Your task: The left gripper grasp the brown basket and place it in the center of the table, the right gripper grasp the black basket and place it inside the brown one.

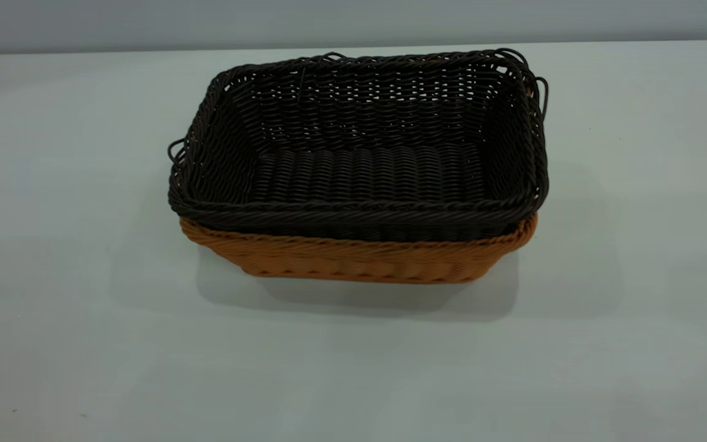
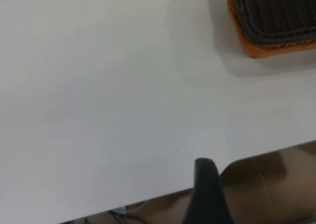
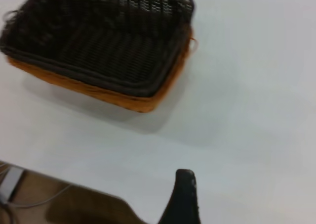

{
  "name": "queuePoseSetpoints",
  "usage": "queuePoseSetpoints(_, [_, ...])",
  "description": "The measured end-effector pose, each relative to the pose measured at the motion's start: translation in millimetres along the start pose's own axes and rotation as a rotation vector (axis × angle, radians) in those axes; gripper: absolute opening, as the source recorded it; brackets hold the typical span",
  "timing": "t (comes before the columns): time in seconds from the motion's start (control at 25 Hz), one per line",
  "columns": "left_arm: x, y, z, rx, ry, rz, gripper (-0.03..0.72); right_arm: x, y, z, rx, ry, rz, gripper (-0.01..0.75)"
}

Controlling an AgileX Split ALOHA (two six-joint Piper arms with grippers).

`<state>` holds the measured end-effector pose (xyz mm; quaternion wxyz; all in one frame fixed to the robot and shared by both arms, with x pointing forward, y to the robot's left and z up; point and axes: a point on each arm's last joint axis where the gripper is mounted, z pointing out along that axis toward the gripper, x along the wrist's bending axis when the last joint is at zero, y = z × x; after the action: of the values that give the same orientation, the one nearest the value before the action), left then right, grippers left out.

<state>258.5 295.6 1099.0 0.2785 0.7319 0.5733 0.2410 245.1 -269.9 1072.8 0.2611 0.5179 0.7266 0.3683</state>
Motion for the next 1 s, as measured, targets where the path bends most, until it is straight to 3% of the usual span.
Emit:
queuePoseSetpoints(0.16, [-1.5, -19.1, -2.1, -0.05, 0.006, 0.002, 0.489, -1.3, -10.6, -1.2, -0.013, -0.047, -0.009, 0.591])
queuePoseSetpoints(0.48, [-3.3, -41.0, -3.4, -0.117, 0.012, 0.003, 0.489, -2.3, -33.6, 0.3, -0.039, -0.014, -0.074, 0.591])
queuePoseSetpoints(0.6, [-3.5, -44.8, 1.1, -0.106, 0.012, 0.003, 0.489, -2.6, -35.9, 1.2, -0.092, -0.023, -0.072, 0.591])
queuePoseSetpoints(1.0, [-3.6, -56.1, 24.4, -0.023, 0.005, -0.002, 0.489, -6.7, -36.2, 2.3, -0.099, -0.063, -0.012, 0.59])
